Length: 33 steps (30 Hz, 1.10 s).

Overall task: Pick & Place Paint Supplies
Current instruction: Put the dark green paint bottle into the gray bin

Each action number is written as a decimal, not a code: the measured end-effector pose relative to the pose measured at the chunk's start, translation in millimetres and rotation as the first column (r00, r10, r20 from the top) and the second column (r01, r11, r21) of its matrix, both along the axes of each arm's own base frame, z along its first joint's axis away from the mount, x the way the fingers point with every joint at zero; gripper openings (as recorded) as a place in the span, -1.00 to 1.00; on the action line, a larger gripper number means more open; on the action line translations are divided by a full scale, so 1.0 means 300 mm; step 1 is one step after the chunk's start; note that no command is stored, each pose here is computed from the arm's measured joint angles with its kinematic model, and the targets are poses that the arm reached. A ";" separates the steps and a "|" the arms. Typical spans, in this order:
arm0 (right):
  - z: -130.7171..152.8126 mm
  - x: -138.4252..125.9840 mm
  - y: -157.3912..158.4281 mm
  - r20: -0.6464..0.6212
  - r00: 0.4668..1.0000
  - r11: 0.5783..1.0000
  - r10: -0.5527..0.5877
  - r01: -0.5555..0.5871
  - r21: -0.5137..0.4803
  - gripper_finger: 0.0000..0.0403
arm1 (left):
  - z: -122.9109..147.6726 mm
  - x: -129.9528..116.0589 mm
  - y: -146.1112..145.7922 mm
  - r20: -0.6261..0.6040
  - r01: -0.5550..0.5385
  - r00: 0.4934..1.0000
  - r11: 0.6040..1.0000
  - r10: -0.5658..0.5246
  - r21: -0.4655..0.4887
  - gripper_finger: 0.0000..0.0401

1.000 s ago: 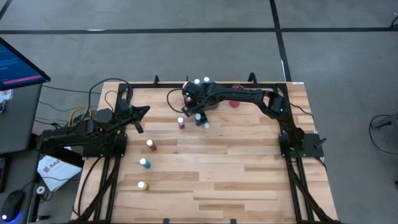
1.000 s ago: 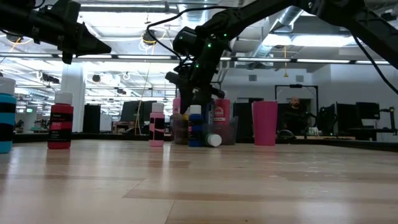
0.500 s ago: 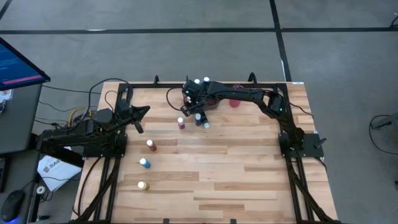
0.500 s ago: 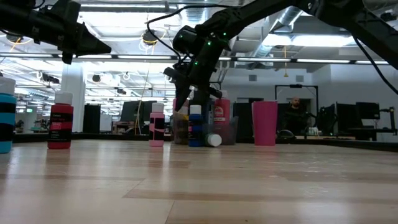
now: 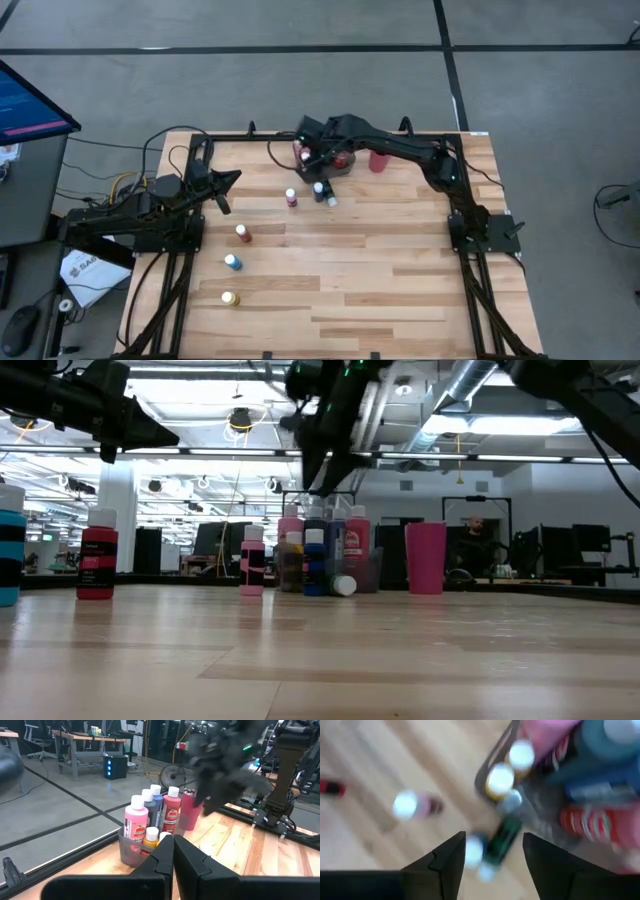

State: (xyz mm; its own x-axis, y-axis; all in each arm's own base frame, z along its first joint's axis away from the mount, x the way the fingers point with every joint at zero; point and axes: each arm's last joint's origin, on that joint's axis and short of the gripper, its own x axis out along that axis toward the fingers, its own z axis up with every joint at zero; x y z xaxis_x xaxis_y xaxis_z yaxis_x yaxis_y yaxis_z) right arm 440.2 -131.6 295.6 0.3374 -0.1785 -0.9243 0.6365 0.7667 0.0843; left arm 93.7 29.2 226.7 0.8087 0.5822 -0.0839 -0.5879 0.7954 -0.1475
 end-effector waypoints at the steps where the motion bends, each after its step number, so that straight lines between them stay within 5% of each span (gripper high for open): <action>1: 0.018 -0.011 0.027 -0.023 1.000 1.000 0.008 -0.008 -0.002 -0.05 | 0.000 0.000 0.000 0.000 0.000 1.000 1.000 0.000 0.000 -0.99; 8: 0.025 -0.121 0.224 -0.317 0.947 0.994 -0.059 0.028 -0.102 -0.02 | 0.000 0.000 0.000 0.000 0.000 1.000 1.000 0.000 0.000 -0.99; 11: 0.009 -0.157 0.307 -0.314 0.944 0.991 -0.099 0.067 -0.112 0.06 | 0.000 0.000 0.000 0.000 0.000 1.000 1.000 0.000 0.000 -0.99; 20: -0.199 -0.250 0.454 0.006 0.979 0.968 -0.206 0.204 -0.146 0.16 | 0.000 0.000 0.000 0.001 0.000 1.000 1.000 0.000 -0.002 -0.99; 27: -0.367 -0.329 0.510 0.346 0.915 0.910 -0.207 0.311 -0.275 0.17 | 0.000 0.000 0.000 0.001 0.000 1.000 1.000 0.000 -0.002 -0.99; 33: -0.512 -0.341 0.513 0.467 0.873 0.902 -0.139 0.306 -0.304 0.17 | 0.000 0.000 0.000 0.001 0.000 1.000 1.000 0.000 -0.002 -0.99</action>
State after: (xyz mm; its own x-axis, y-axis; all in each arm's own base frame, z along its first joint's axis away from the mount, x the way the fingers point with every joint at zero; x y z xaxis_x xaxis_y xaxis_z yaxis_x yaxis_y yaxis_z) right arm 337.8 22.3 141.9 0.5905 -0.5858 -0.5552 0.7586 0.6375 0.1343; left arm 93.7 29.2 226.7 0.8089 0.5818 -0.0843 -0.5876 0.7952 -0.1496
